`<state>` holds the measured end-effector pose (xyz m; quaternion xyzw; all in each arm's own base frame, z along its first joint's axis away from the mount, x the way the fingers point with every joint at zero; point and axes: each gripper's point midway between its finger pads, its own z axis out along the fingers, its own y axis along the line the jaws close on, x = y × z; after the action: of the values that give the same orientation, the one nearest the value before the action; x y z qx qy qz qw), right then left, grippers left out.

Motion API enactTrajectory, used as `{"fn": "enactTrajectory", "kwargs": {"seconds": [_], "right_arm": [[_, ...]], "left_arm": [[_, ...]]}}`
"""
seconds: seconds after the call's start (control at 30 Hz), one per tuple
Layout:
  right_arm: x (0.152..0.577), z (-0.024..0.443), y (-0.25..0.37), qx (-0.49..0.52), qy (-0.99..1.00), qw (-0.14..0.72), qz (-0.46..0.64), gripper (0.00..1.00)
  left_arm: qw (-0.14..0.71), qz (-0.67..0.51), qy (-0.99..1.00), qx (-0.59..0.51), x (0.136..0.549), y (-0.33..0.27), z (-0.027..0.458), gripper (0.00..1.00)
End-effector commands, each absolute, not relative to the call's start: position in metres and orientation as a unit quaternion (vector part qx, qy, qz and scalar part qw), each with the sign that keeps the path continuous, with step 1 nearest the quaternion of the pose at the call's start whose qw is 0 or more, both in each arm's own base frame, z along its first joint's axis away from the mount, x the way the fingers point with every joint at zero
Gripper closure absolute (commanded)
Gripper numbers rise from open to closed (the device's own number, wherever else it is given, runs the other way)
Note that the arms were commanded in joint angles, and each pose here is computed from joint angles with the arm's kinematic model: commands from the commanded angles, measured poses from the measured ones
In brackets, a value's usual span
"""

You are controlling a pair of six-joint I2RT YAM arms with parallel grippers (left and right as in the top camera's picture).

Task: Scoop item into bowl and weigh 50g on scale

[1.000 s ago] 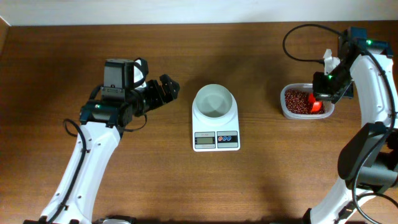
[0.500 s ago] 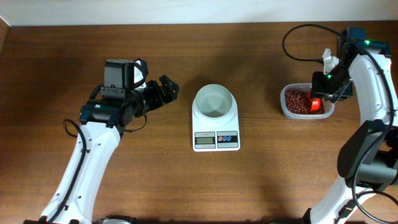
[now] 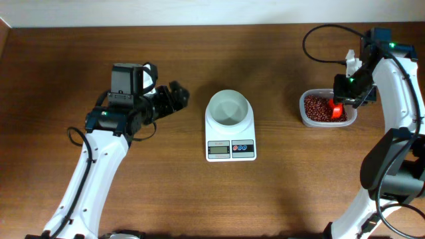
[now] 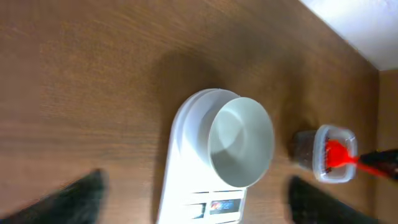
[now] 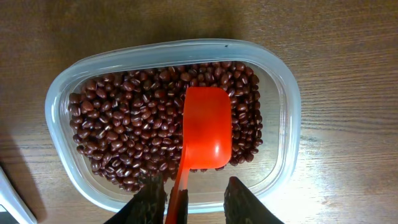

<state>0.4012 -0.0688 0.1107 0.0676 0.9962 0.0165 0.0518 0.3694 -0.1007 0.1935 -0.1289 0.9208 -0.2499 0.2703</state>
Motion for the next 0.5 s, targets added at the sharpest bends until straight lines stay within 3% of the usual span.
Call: {"fn": "enactTrajectory", "kwargs": {"seconds": [0.0,0.07,0.1,0.13,0.17,0.23,0.3,0.33,0.37,0.47], "right_arm": [[0.402,0.105,-0.069,0.071,0.996,0.045,0.015,0.66],[0.402,0.105,-0.069,0.071,0.996,0.045,0.015,0.66],[0.402,0.105,-0.069,0.071,0.996,0.045,0.015,0.66],[0.402,0.105,-0.069,0.071,0.996,0.045,0.015,0.66],[0.402,0.105,-0.069,0.071,0.996,0.045,0.015,0.62],[0.402,0.105,-0.069,0.071,0.996,0.045,0.015,0.59],[0.402,0.105,-0.069,0.071,0.996,0.045,0.015,0.5],[0.402,0.105,-0.069,0.071,0.996,0.045,0.015,0.35],[0.402,0.105,-0.069,0.071,0.996,0.045,0.015,0.01],[0.402,0.105,-0.069,0.071,0.996,0.045,0.015,0.01]], "left_arm": [[0.303,-0.215,0.927,-0.058,0.372,-0.096,0.2,0.43],[0.3,-0.219,0.927,-0.053,0.371,-0.098,0.2,0.45],[0.297,-0.225,0.927,-0.051,0.369,-0.1,0.2,0.55],[0.287,-0.236,0.927,-0.048,0.365,-0.104,0.199,0.72],[0.282,-0.24,0.928,-0.045,0.363,-0.106,0.198,1.0],[0.284,-0.231,0.93,0.001,0.36,-0.116,0.196,1.0],[0.28,-0.229,0.931,0.057,0.35,-0.139,0.195,1.0],[0.281,-0.22,0.931,0.073,0.347,-0.15,0.193,1.0],[0.286,-0.205,0.932,0.084,0.345,-0.157,0.193,1.0],[0.301,-0.181,0.929,0.117,0.34,-0.183,0.192,1.0]]}}
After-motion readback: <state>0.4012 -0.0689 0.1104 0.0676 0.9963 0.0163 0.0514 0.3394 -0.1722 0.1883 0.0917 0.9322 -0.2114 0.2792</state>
